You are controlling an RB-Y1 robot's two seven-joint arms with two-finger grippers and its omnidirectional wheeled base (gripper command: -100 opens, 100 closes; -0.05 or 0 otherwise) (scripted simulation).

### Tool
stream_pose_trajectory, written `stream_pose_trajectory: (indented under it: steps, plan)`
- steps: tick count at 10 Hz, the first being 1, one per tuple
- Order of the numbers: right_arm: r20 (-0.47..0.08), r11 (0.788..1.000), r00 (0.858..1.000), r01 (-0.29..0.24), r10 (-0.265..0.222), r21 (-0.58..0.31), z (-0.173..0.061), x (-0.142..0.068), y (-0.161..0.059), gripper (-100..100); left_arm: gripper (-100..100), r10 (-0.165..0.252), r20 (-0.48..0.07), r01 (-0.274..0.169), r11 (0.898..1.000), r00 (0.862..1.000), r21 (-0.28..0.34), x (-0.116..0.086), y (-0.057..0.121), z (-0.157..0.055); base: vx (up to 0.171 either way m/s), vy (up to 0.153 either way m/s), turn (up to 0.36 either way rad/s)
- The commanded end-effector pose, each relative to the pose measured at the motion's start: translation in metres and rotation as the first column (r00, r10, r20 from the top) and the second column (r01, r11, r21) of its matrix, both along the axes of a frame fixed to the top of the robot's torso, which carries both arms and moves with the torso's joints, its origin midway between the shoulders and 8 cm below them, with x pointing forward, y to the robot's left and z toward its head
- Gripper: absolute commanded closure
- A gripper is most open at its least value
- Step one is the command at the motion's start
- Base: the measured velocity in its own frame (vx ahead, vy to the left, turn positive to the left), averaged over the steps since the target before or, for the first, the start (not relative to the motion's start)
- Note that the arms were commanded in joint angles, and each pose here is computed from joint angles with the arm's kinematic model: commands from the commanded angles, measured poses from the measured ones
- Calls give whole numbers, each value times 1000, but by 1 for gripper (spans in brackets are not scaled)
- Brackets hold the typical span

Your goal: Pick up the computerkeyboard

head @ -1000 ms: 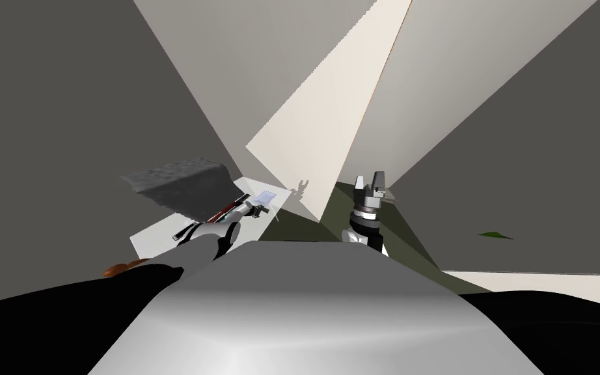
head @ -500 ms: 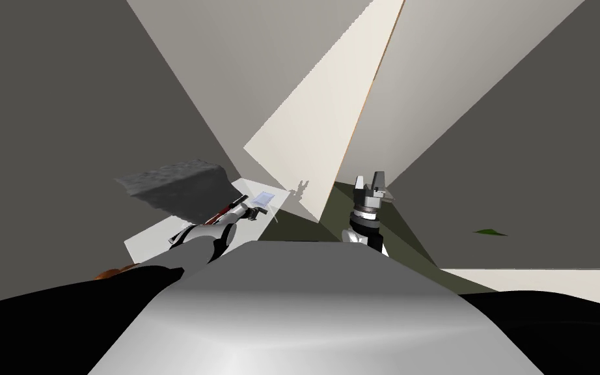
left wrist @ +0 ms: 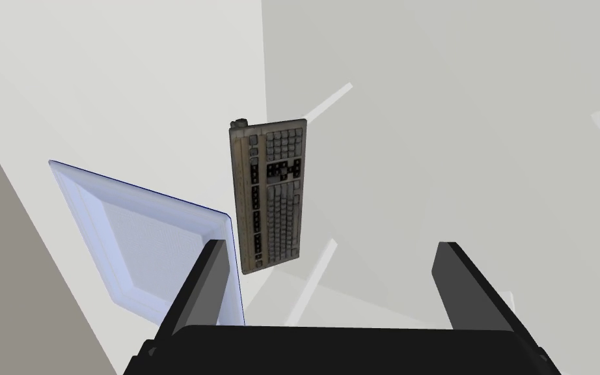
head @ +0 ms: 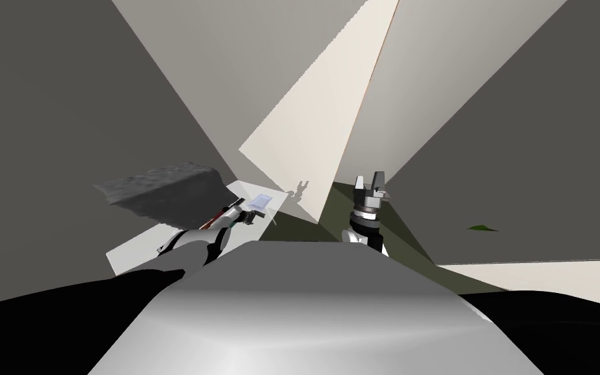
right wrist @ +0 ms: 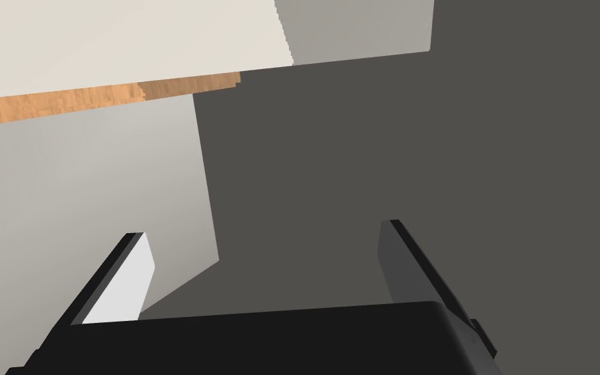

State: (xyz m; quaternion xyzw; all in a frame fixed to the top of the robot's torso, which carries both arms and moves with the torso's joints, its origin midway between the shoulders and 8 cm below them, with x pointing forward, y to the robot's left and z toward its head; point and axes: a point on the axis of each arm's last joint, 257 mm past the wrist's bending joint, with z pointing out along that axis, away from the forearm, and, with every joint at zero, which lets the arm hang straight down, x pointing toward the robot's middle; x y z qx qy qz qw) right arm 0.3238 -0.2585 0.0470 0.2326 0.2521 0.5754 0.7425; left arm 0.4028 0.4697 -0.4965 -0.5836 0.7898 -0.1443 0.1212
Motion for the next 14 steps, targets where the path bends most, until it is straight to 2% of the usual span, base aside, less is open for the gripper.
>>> stream_pose_trajectory:
  steps: [1, 4, 5, 6, 8, 10, 11, 12, 14]
  plan:
    - [0, 1000, 1000, 0, 0, 0, 0, 0, 0, 0, -100, -8, -12, 8, 1000, 1000, -16, -10, 4, -1, 80, 20, -66]
    - [0, 1000, 1000, 0, 0, 0, 0, 0, 0, 0, -100, -18, -29, 17, 999, 999, -47, -26, 9, -1, 81, 26, -60]
    - [0, 1000, 1000, 0, 0, 0, 0, 0, 0, 0, -100, -18, -29, 17, 999, 999, -47, -26, 9, -1, 59, 18, -18]
    - [0, 1000, 1000, 0, 0, 0, 0, 0, 0, 0, -100, -24, -41, 22, 997, 999, -69, -37, 10, -2, 69, 19, -83]
    - [0, 1000, 1000, 0, 0, 0, 0, 0, 0, 0, -100, -24, -41, 22, 997, 999, -69, -37, 10, -2, 49, 21, -15]
    - [0, 1000, 1000, 0, 0, 0, 0, 0, 0, 0, -100, -35, -65, 28, 994, 997, -108, -59, 8, -7, 87, 23, -80]
    - [0, 1000, 1000, 0, 0, 0, 0, 0, 0, 0, -100, -35, -65, 28, 994, 997, -108, -59, 8, -7, 100, 27, -25]
    - [0, 1000, 1000, 0, 0, 0, 0, 0, 0, 0, -100, -39, -74, 30, 992, 996, -122, -68, 8, -9, 76, 31, -42]
    - [0, 1000, 1000, 0, 0, 0, 0, 0, 0, 0, -100, -39, -74, 30, 992, 996, -122, -68, 8, -9, 29, 17, -7]
